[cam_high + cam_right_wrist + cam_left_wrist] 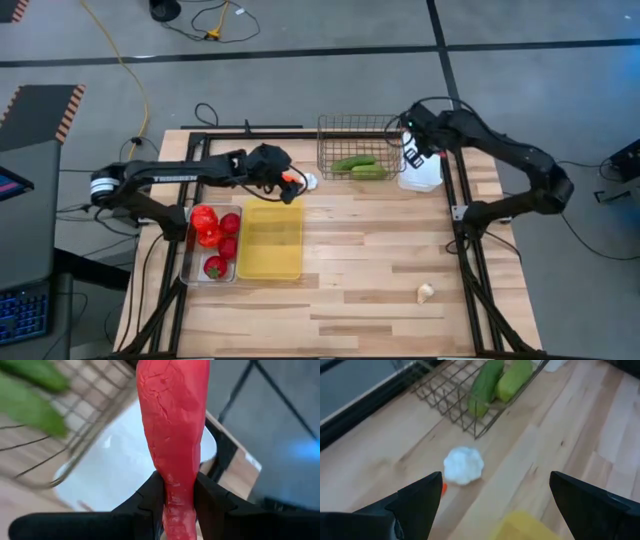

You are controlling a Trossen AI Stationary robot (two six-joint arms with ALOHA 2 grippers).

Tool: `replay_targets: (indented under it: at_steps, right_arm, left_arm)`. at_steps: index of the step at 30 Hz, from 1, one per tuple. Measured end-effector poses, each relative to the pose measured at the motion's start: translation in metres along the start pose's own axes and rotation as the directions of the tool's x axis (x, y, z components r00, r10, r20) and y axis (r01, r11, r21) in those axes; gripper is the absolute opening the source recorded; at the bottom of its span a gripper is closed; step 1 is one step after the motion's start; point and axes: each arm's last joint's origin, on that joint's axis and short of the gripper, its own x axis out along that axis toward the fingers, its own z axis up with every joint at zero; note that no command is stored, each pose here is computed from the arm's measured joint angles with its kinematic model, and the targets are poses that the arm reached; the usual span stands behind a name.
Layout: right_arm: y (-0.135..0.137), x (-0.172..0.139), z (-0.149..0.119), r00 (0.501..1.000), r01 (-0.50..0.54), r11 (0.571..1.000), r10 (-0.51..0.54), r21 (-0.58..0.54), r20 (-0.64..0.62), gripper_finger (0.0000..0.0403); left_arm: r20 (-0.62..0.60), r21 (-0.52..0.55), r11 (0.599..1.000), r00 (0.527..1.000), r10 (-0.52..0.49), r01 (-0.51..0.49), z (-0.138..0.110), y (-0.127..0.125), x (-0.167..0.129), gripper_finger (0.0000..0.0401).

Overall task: Sort produce into baskets
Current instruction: Put the bottom carrot into the white bin, then put the carrot into the white bin

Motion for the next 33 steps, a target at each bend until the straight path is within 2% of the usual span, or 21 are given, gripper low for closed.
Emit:
replay_targets:
  at_steps: [3, 8, 23, 29, 33]
  right_arm:
    - [-0.005, 0.014, 0.005, 0.998, 0.022, 0.998, -0.019, 0.05, -0.055, 0.0118]
    - [-0.007, 0.038, 0.014, 0.988, 0.047, 0.997, -0.038, 0.06, -0.148, 0.0118]
    - [0.021, 0.102, 0.026, 0.919, 0.04, 0.996, -0.07, -0.085, -0.388, 0.0121]
    - [0.027, 0.114, 0.024, 0.884, 0.035, 0.991, -0.092, -0.131, -0.458, 0.0154]
    - [0.026, 0.114, 0.023, 0.877, 0.046, 0.99, -0.105, -0.136, -0.468, 0.0182]
  left_arm:
    - [0.038, 0.027, 1.0, 0.999, -0.013, 0.012, 0.003, -0.002, 0.005, 0.0354]
    - [0.074, 0.044, 0.999, 0.997, -0.011, 0.008, 0.008, 0.0, 0.006, 0.0354]
    - [0.082, 0.03, 0.999, 0.996, 0.04, -0.043, 0.013, 0.018, 0.007, 0.0354]
    - [0.084, 0.021, 0.998, 0.995, 0.053, -0.054, 0.014, 0.022, 0.007, 0.0354]
    - [0.084, 0.036, 0.997, 0.995, 0.058, -0.061, 0.014, 0.024, 0.007, 0.0354]
